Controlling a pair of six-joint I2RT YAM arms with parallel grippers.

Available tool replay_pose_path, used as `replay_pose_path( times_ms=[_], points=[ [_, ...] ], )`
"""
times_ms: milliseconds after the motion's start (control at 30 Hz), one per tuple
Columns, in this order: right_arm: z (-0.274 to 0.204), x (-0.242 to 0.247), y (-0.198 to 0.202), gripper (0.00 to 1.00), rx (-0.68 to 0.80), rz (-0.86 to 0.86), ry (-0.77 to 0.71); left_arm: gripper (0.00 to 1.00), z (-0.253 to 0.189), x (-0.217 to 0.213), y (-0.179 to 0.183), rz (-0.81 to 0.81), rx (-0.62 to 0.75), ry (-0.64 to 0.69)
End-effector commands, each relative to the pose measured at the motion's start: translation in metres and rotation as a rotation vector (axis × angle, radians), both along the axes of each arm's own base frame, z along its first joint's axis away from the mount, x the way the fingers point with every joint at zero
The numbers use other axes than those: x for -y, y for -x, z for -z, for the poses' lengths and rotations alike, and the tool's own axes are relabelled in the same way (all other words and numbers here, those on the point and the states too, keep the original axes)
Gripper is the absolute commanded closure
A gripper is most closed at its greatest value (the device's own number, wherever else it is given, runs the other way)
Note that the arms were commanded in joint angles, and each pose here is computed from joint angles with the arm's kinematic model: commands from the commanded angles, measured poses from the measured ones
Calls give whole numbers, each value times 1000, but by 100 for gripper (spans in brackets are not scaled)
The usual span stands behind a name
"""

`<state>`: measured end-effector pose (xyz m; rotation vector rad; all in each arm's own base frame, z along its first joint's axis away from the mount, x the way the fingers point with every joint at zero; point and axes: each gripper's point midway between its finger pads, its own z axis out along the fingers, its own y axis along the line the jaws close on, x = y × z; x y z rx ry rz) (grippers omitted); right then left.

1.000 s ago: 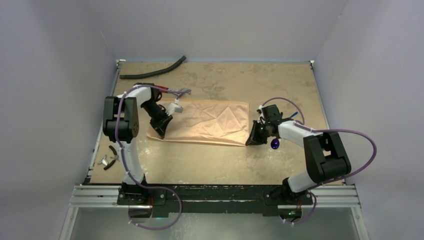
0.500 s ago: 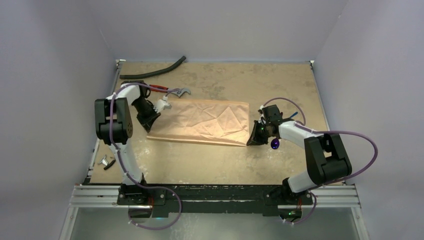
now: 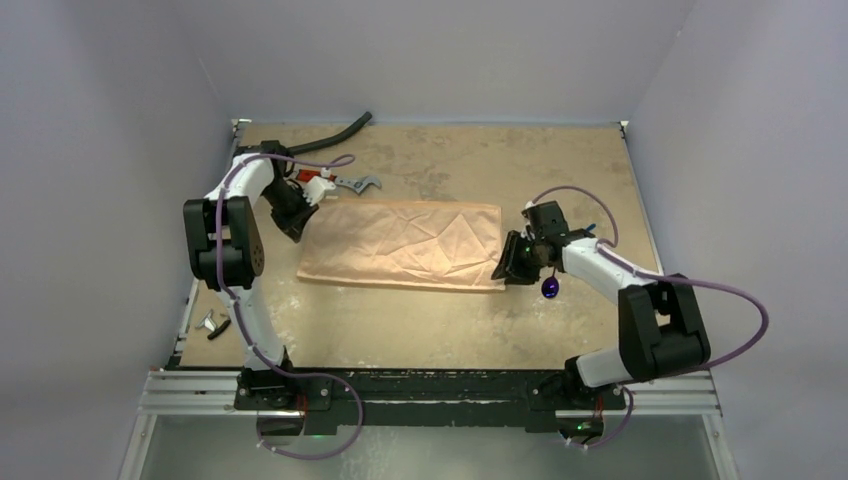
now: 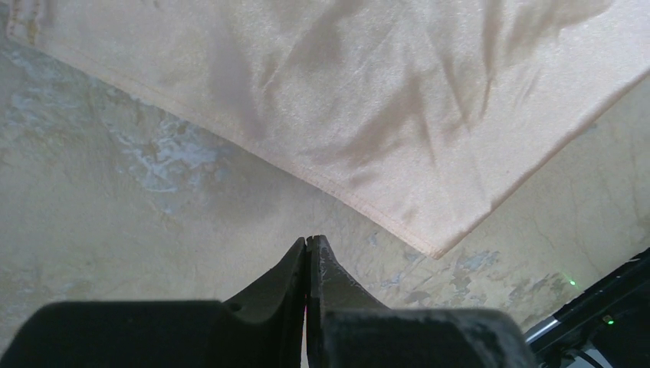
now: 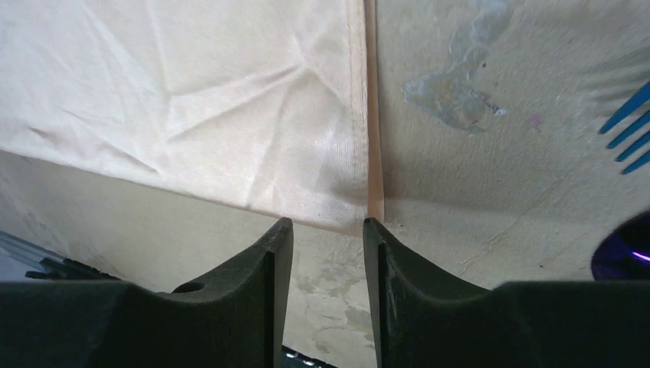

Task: Fold the napkin into a case and place the utensils inside
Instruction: Smooth out the rectangle-folded napkin at the center of the board, then pick up the rectangle-folded napkin from the center of the board.

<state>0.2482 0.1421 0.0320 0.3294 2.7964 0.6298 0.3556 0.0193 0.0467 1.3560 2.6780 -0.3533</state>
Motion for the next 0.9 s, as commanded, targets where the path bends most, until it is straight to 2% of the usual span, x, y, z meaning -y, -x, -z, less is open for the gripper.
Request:
replay_pose_path(
  times_ms=[0, 133, 267, 433, 633, 867],
  points=[
    [-42, 9, -21, 53, 95, 76, 29, 97, -15, 16, 14, 1, -17, 101],
    [-51, 26, -19, 36, 113, 175, 80, 95, -10, 19, 26, 22, -48, 118],
    [-47, 36, -9, 31, 95, 239, 103, 95, -8, 21, 31, 27, -54, 130],
    [-25, 23, 5, 31, 37, 221, 28, 94, -5, 21, 33, 28, -51, 129],
    [-4, 14, 5, 31, 13, 215, -14, 95, -4, 21, 32, 23, -42, 129],
    [7, 3, 7, 43, -15, 212, -79, 95, 9, 21, 30, -20, -21, 125]
  ],
)
